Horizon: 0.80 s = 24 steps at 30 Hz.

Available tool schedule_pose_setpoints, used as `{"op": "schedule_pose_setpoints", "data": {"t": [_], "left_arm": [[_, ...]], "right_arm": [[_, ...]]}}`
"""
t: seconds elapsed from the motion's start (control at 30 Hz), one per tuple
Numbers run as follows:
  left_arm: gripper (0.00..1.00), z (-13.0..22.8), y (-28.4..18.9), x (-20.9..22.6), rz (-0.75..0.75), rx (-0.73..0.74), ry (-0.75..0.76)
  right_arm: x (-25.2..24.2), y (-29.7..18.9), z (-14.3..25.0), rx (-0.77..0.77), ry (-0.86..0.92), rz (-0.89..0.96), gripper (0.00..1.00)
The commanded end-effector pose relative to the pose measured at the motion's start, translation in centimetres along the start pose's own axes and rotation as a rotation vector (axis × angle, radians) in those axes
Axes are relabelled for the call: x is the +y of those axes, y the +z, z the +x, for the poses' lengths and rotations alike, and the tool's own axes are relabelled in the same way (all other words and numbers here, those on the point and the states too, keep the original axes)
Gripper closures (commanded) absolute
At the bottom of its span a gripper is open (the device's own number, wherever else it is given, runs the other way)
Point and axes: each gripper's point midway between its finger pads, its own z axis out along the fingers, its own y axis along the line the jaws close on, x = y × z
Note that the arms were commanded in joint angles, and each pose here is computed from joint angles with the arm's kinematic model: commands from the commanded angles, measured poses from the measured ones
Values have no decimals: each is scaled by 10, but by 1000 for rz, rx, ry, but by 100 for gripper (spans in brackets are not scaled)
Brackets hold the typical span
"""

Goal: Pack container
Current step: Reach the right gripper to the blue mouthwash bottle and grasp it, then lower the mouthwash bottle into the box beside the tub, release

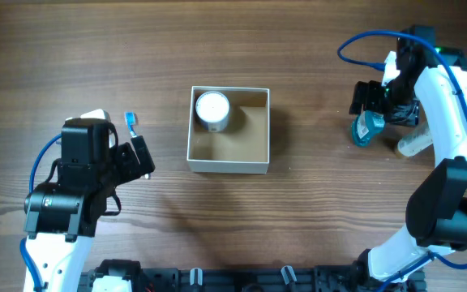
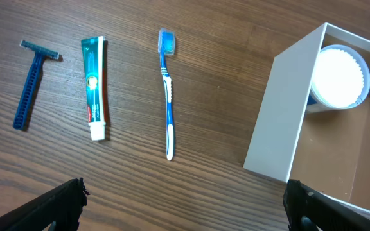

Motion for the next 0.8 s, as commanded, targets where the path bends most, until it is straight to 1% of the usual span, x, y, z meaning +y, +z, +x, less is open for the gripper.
{"op": "schedule_pose_setpoints", "data": {"t": [0.0, 0.07, 0.3, 0.43, 0.57, 0.7, 0.77], "left_arm": [[0, -6, -3, 0, -6, -20, -15], [0, -6, -3, 0, -6, -21, -15], [0, -6, -3, 0, -6, -20, -15], [0, -6, -3, 0, -6, -20, -15], [0, -6, -3, 0, -6, -21, -15], [0, -6, -3, 0, -6, -20, -15], [0, -6, -3, 0, -6, -20, -15]], "right_arm": [[-2, 6, -2, 6, -67, 22, 13], [-2, 6, -1, 8, -67, 21, 24], [-2, 6, 2, 22, -66, 22, 44], [-2, 6, 4, 31, -66, 23, 50], [-2, 6, 5, 32, -66, 23, 61], [-2, 6, 4, 32, -66, 23, 63], [-2, 6, 4, 31, -66, 23, 68]]}}
